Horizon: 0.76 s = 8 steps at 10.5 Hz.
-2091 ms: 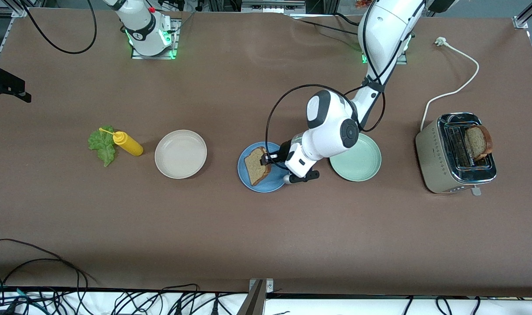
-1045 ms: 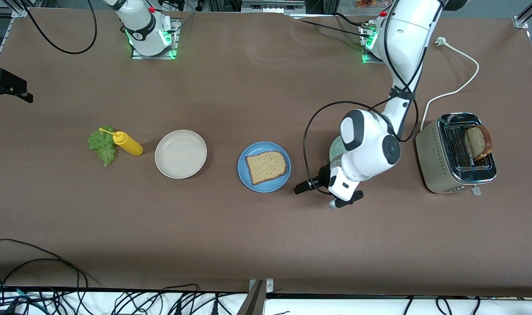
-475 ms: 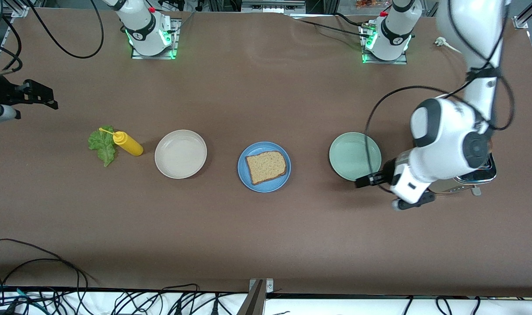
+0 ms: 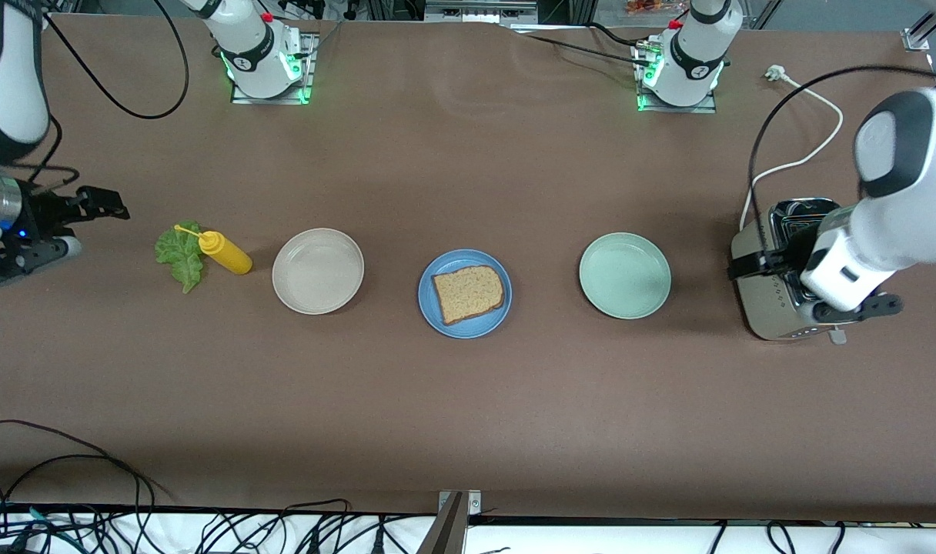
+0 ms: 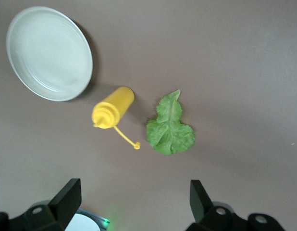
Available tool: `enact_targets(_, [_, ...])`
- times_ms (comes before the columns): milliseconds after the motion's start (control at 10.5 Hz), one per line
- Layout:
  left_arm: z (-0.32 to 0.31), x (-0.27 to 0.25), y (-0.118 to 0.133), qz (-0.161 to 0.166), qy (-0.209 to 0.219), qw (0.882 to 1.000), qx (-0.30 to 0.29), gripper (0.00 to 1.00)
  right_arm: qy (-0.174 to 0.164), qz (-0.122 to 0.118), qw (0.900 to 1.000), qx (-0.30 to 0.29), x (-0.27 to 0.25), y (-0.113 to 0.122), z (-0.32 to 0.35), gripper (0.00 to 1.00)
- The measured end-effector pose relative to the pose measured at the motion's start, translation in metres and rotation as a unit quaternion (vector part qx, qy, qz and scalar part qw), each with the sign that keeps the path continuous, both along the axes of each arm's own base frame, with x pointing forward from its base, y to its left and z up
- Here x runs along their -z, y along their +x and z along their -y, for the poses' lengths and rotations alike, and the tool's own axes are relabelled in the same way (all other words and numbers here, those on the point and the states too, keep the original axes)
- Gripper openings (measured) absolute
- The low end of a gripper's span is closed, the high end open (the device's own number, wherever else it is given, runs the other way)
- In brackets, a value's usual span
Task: Make sandwich in blue plate with both arms
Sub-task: 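Grasp the lettuce leaf with the right gripper while the left gripper retracts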
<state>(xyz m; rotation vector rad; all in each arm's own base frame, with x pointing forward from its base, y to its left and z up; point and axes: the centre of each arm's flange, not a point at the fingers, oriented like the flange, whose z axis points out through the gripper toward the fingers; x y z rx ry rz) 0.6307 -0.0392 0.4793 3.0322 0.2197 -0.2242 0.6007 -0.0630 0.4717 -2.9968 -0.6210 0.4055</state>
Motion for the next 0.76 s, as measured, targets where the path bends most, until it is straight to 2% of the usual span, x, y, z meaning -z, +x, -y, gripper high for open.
enact_targets(190, [-0.010, -0.042, -0.020, 0.008, 0.038, 0.999, 0.023, 1.00, 0.011, -0.014, 0.999, -0.036, 0.051, 0.014, 0.028, 1.00])
enact_targets(380, [-0.007, -0.070, -0.036, 0.011, 0.063, 0.997, 0.040, 1.00, 0.020, -0.016, 0.997, -0.075, 0.094, 0.025, 0.051, 1.00])
enact_targets(665, [-0.014, -0.104, -0.055, 0.022, 0.065, 0.997, 0.036, 1.00, 0.030, -0.025, 0.993, -0.114, 0.172, 0.038, 0.070, 1.00])
enact_targets(760, [-0.015, -0.110, -0.057, 0.025, 0.065, 0.997, 0.035, 1.00, 0.047, -0.034, 0.991, -0.117, 0.199, 0.036, 0.076, 1.00])
